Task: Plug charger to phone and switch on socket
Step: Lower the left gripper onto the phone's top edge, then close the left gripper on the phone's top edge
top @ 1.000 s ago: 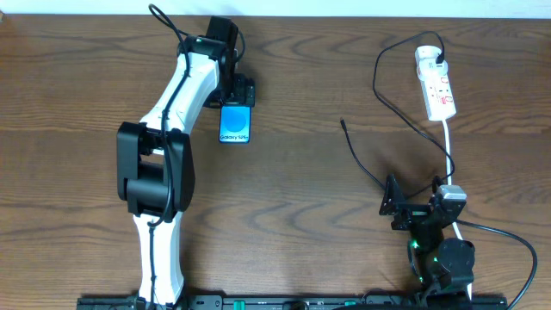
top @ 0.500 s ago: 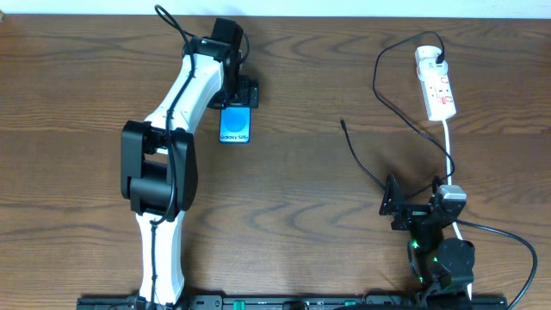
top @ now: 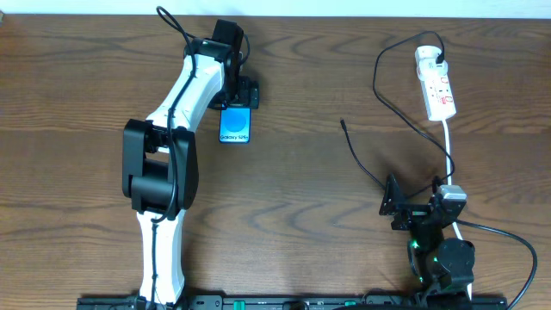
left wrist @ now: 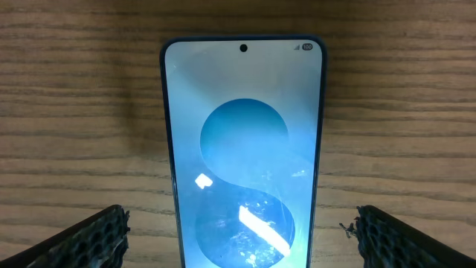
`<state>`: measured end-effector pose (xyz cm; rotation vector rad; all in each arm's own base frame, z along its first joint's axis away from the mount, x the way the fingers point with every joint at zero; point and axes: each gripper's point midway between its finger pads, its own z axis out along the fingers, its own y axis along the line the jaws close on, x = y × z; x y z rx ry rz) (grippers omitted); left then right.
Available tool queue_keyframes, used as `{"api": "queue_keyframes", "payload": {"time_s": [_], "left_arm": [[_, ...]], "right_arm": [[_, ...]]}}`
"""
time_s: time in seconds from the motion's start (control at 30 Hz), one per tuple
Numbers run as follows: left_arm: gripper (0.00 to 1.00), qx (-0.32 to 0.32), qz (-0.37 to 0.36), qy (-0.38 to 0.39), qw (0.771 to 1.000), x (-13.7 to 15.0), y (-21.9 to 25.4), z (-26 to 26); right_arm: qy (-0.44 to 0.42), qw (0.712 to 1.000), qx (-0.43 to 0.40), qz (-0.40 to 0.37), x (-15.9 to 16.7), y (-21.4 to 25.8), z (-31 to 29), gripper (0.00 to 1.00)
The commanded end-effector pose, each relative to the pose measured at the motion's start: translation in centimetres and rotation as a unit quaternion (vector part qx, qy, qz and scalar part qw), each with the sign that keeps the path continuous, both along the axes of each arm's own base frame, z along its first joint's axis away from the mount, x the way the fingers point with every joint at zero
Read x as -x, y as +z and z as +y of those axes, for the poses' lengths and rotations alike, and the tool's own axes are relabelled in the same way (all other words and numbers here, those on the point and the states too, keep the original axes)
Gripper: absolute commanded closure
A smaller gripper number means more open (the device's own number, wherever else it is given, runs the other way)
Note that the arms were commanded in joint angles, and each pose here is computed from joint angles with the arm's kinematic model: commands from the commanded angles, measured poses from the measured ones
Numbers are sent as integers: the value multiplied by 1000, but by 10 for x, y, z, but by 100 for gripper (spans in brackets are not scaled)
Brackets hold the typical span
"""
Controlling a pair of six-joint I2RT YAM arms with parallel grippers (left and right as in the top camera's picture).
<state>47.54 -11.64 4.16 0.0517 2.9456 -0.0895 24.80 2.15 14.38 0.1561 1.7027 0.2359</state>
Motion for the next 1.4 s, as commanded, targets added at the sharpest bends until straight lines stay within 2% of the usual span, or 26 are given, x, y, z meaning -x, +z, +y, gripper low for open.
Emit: {"api": "queue_keyframes", "payload": {"time_s": [0.0,0.17,1.37], "left_arm": [[2,-1,0,-3,1000,-3,-4,-3],[2,-5,16,-5,1000,0,-19,-4],[2,-2,0,-14,1000,-8,-24,-11]], "right_arm": [[-2,1000,7,-1,0,0,-1,1],[-2,1000,7,-1,0,0,-1,1],[-2,1000,7,-1,0,0,-1,1]]}}
